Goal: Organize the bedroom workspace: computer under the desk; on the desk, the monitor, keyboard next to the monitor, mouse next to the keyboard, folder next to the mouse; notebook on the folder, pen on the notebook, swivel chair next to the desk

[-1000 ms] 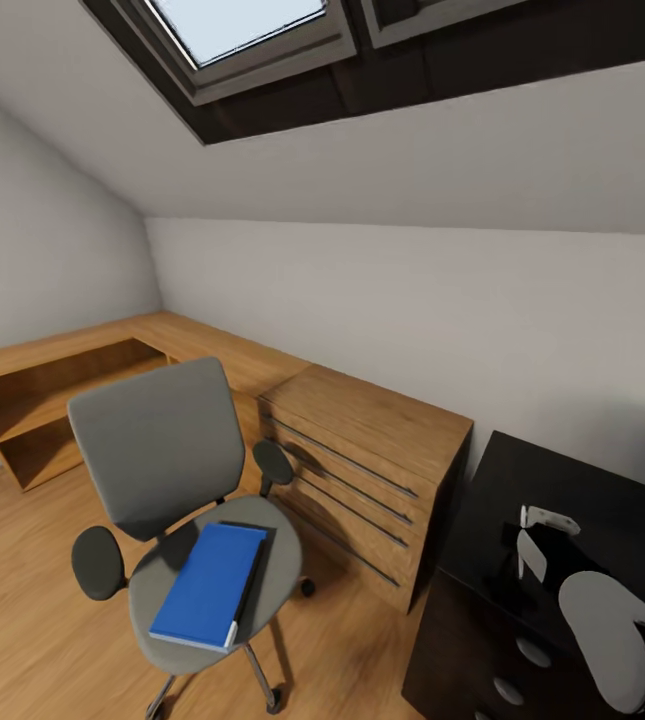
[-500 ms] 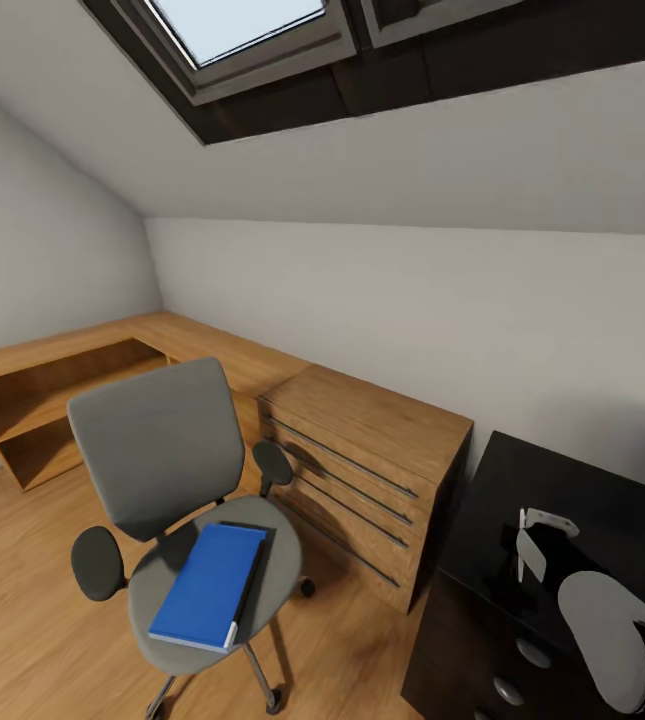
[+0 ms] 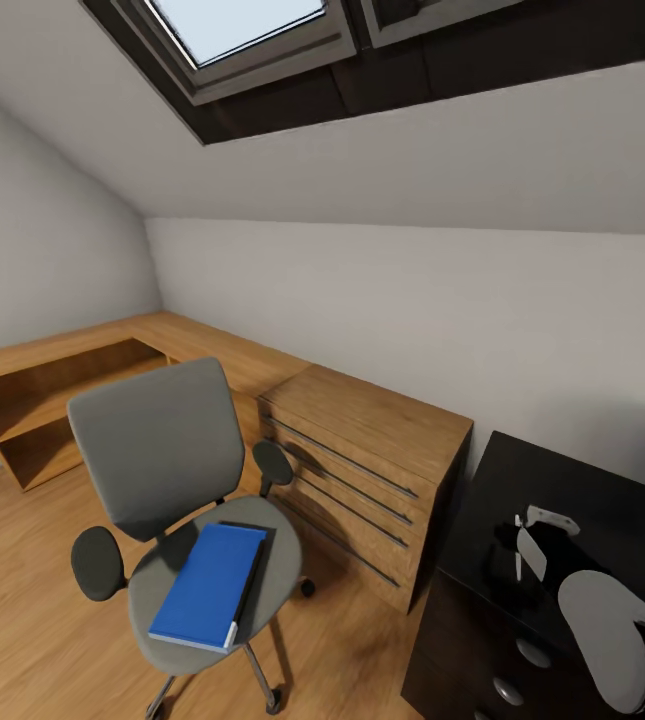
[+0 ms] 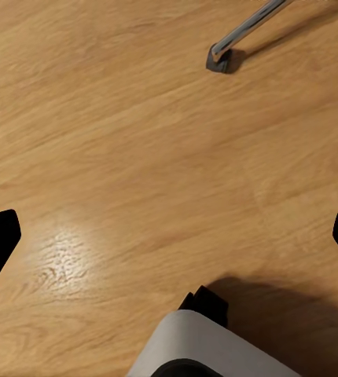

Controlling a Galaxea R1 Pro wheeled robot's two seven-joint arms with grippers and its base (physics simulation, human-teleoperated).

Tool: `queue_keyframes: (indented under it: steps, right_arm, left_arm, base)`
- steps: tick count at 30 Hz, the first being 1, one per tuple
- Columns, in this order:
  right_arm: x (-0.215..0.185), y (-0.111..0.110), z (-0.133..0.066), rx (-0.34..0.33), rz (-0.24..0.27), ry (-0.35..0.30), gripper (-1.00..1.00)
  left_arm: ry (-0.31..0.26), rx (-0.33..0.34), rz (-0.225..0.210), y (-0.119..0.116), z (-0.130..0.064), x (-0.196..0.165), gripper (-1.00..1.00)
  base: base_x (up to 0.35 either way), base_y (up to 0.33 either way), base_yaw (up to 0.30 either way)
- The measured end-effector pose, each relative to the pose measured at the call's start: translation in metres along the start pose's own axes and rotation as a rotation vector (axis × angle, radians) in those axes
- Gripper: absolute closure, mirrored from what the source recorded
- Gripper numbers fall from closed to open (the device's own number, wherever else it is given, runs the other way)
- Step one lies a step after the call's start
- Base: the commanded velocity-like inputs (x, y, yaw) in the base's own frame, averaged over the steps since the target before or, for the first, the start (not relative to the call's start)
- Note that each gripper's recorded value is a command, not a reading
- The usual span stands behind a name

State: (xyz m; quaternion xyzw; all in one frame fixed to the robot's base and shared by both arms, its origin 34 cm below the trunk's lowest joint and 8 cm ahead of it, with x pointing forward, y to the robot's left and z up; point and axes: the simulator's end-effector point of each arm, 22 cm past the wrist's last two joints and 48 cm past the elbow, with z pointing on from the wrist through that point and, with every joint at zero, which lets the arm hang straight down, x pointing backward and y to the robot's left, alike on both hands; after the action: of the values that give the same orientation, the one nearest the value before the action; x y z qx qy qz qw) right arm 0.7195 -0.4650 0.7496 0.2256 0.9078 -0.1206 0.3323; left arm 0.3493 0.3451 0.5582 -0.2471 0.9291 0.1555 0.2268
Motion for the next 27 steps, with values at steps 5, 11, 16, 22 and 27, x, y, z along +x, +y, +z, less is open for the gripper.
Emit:
queue_keyframes:
  steps: [5, 11, 16, 22, 27]
  right_arm:
    - [-0.023, 0.006, -0.007, -0.007, 0.01, -0.052, -1.0]
    - [-0.066, 0.043, -0.034, -0.051, 0.03, -0.138, -1.0]
    - [-0.088, 0.078, -0.066, -0.095, 0.033, -0.136, -1.0]
    - [-0.085, 0.117, -0.106, -0.141, 0.056, -0.175, -1.0]
    - [-0.066, 0.139, -0.12, -0.131, 0.005, -0.165, -1.0]
  left_arm:
    - [-0.001, 0.001, -0.003, 0.0, -0.003, -0.002, -1.0]
    - [0.0, 0.0, -0.003, 0.002, -0.01, -0.006, -1.0]
    - [0.002, 0.0, -0.003, 0.004, -0.017, -0.009, -1.0]
    - [0.002, -0.002, -0.002, 0.007, -0.024, -0.013, -1.0]
    - [0.002, -0.003, -0.002, 0.009, -0.03, -0.016, -1.0]
  base:
    - [0.0, 0.0, 0.0]
    - [0.0, 0.0, 0.0]
    - [0.0, 0.0, 0.0]
    - [0.0, 0.0, 0.008]
    - [0.0, 0.0, 0.178]
